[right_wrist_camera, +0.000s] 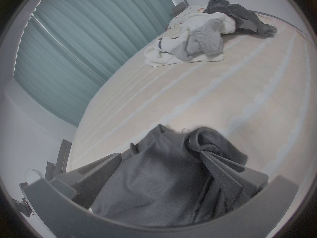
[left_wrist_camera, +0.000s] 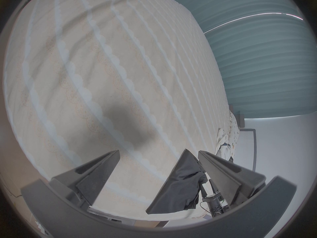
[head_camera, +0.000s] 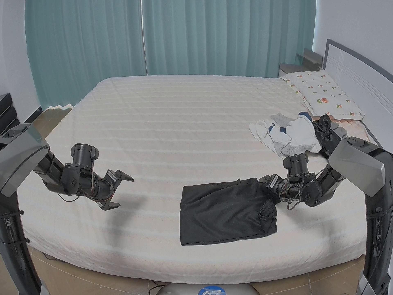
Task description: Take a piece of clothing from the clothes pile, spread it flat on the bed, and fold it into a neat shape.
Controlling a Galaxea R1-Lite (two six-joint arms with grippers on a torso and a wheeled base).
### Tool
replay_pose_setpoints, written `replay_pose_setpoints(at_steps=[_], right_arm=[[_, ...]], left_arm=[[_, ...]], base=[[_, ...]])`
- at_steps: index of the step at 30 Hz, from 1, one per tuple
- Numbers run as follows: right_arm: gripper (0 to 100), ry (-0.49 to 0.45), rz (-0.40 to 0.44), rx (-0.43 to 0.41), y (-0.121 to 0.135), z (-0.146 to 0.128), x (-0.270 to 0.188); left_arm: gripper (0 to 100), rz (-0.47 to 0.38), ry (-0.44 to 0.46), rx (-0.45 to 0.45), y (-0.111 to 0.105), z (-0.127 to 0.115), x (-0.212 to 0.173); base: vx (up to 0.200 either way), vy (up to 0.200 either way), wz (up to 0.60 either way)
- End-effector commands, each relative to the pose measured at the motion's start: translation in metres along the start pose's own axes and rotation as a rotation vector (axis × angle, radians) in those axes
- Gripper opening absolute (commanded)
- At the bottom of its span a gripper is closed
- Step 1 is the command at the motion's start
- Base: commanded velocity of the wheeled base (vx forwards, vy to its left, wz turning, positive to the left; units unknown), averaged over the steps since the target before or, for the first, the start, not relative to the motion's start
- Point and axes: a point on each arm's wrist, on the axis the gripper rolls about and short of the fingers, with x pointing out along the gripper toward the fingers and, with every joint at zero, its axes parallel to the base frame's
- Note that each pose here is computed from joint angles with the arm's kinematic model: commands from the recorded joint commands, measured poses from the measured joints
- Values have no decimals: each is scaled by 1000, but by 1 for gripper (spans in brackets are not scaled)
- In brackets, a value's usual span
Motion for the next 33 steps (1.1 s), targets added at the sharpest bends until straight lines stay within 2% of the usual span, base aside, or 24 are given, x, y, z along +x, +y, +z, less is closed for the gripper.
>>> replay_pose_setpoints(at_steps=[1,5,9,17,18,24,31,33], right_arm=[[100,-19,-10,-5,-9,10,-4],[100,-23,6,-4,-10,16,-6],[100,-23,34,-87,-15,21,3],[100,16,68,-152,-18,10,27],[0,25,70,-161,-20,8,31],[0,21,78,-158,-21,9,38],[0,-85,135,-113,-19,28,32],[0,-89,137,-113,-19,29,31]], left_arm=[[100,3,2,-2,1,0,1],[100,3,2,-2,1,0,1],[100,2,1,-1,1,0,1],[100,3,2,-2,1,0,1],[100,3,2,-2,1,0,1],[100,2,1,0,1,0,1],[100,3,0,0,1,0,1],[100,3,2,0,1,0,1]], base=[[0,0,0],[0,0,0],[0,0,0],[0,0,0],[0,0,0],[0,0,0],[0,0,0],[0,0,0]])
